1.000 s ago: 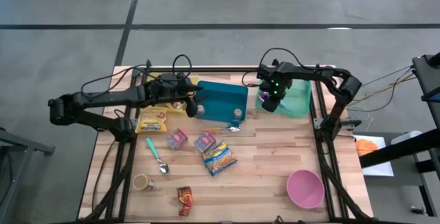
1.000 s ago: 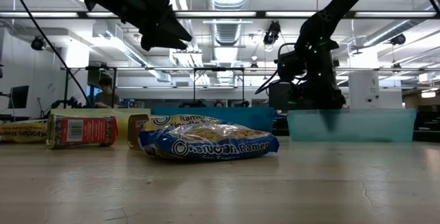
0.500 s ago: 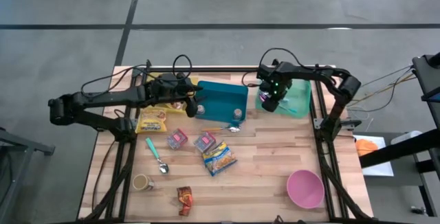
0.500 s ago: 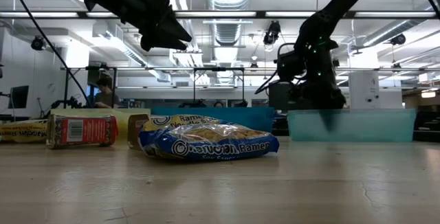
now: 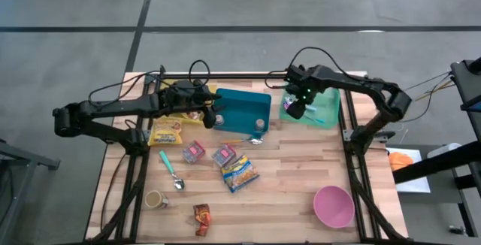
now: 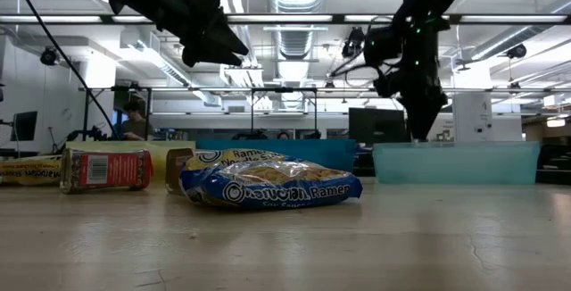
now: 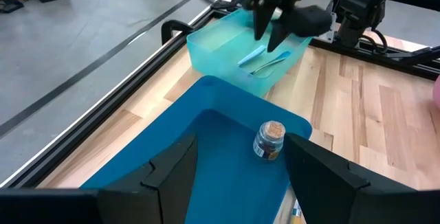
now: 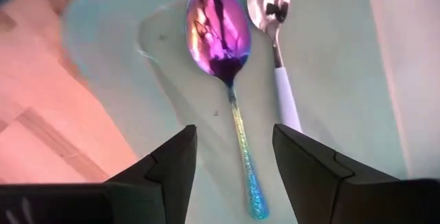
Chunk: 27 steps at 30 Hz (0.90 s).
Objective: Pick & Place Food Item
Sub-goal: Put the orange seasoning pack into the blue bin
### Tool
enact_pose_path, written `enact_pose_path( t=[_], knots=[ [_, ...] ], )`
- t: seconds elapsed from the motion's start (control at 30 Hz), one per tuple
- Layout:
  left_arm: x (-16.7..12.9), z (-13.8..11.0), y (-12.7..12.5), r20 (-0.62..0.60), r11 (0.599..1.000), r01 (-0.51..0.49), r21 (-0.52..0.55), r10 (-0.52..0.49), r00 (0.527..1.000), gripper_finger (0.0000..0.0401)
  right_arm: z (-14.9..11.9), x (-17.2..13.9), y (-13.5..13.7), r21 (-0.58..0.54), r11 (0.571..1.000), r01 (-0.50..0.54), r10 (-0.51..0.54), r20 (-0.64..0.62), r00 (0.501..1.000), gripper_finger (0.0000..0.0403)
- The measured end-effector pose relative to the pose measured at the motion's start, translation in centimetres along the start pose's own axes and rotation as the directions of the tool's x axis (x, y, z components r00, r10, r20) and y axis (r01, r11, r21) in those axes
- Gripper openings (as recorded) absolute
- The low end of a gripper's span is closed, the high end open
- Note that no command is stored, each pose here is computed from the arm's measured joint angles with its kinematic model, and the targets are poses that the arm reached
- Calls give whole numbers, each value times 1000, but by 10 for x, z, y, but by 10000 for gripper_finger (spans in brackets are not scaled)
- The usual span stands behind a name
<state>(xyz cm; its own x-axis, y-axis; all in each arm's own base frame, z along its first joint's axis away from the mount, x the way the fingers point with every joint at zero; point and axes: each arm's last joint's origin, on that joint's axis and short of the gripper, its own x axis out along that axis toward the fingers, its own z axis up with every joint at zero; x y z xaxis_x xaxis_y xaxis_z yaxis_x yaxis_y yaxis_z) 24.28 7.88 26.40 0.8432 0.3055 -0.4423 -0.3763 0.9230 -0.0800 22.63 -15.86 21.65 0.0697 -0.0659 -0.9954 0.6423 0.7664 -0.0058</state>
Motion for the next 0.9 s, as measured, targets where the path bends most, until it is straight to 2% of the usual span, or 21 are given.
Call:
enact_pose_path(
  t=[0.17, 0.5, 0.9],
  knots=[
    [0, 0, 0, -2, 1000, -1, 0, 1, 1000, 224, -11, -18, 19, -35, 999, 19, -16, 76, 997, 190],
    [0, -5, 0, -53, 1000, -5, 2, 5, 999, 224, -33, -37, 77, -250, 962, 112, -58, 214, 975, 190],
    [-1, -14, 1, -149, 999, -19, -27, 15, 989, 224, -47, -41, 137, -332, 943, 19, 104, 349, 931, 190]
  ],
)
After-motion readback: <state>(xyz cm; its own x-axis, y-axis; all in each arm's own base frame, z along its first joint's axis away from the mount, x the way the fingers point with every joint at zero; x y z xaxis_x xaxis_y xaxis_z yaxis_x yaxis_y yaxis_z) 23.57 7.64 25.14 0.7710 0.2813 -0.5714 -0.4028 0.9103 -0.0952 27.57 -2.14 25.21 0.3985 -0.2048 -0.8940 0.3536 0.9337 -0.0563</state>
